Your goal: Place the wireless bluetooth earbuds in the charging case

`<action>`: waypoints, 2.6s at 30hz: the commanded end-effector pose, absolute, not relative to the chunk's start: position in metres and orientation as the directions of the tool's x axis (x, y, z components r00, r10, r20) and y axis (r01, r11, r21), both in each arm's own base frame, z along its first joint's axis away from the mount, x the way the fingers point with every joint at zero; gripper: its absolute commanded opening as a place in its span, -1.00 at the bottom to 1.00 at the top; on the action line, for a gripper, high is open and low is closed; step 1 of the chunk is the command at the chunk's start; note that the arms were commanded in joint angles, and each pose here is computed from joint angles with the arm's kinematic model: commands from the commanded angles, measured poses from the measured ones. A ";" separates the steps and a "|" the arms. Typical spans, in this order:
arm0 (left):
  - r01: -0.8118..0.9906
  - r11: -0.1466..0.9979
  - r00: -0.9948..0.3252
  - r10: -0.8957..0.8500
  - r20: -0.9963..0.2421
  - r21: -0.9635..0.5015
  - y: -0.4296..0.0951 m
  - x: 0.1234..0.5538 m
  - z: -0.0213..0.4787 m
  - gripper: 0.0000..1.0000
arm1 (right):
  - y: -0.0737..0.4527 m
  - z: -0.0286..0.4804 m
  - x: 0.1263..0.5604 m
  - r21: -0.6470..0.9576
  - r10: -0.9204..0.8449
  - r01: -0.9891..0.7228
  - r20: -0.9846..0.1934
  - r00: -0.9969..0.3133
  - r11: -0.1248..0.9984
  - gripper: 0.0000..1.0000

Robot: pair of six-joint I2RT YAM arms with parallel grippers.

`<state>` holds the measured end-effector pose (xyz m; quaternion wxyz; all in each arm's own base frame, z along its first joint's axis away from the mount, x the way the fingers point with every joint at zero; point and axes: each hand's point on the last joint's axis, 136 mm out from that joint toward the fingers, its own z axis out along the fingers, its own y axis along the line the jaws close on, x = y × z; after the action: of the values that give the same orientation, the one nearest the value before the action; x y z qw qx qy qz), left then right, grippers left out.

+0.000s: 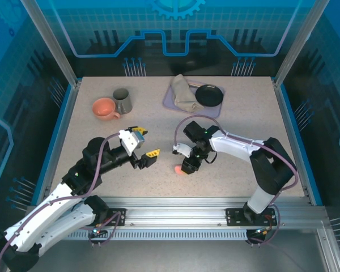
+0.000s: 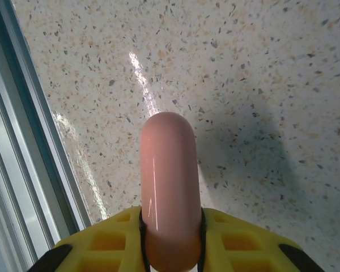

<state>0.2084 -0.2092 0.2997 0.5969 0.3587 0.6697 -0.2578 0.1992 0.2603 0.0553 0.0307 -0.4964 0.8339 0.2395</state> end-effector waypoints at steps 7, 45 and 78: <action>0.794 0.606 -0.067 0.181 -0.981 0.058 -0.209 0.205 0.290 0.70 | 0.274 0.045 0.201 0.473 -0.784 -0.775 -0.241 -0.572 0.420 -0.52; 0.373 0.926 -0.200 0.146 -0.969 0.062 -0.142 0.270 0.261 0.98 | 0.200 0.135 0.288 0.101 -0.579 -0.728 -0.536 -0.614 0.679 0.21; -0.011 1.000 -0.316 -0.011 -0.949 -0.008 -0.012 0.355 0.123 0.98 | 0.035 0.120 0.386 -0.018 -0.087 -0.182 -0.921 -0.379 0.983 1.00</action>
<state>0.3411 -0.0067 0.0966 0.5232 -0.0196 0.8513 0.0360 0.3669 0.0313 0.0929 0.4893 -0.0632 0.8691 0.0357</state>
